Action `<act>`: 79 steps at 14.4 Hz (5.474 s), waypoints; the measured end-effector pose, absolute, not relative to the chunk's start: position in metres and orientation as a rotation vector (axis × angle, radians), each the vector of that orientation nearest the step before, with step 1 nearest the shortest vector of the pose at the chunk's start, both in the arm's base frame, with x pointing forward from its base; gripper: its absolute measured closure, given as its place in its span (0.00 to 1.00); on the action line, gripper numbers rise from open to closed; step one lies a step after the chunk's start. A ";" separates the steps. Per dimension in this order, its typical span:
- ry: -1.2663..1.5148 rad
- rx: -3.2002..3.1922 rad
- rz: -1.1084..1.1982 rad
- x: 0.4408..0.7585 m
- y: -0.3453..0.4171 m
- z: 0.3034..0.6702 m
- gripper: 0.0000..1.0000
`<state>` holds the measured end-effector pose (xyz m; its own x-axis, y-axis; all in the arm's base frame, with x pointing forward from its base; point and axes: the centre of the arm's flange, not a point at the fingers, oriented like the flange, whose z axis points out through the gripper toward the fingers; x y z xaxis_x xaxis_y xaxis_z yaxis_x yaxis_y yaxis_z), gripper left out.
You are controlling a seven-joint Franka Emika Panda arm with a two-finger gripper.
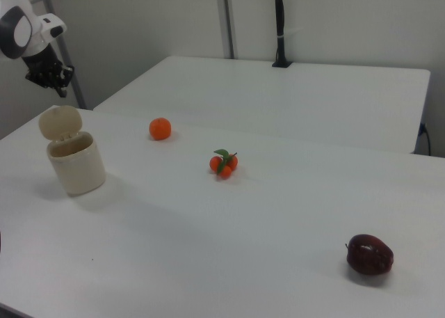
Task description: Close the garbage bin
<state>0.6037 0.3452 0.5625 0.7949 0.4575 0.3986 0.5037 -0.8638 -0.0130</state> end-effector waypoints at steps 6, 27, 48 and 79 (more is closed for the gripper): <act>-0.842 -2.816 -0.624 0.591 0.384 0.551 0.99; -1.195 -2.938 -0.256 0.586 0.358 0.465 0.99; -1.210 -2.956 -0.190 0.590 0.348 0.441 0.99; -0.156 -3.221 0.093 0.589 0.015 0.618 0.32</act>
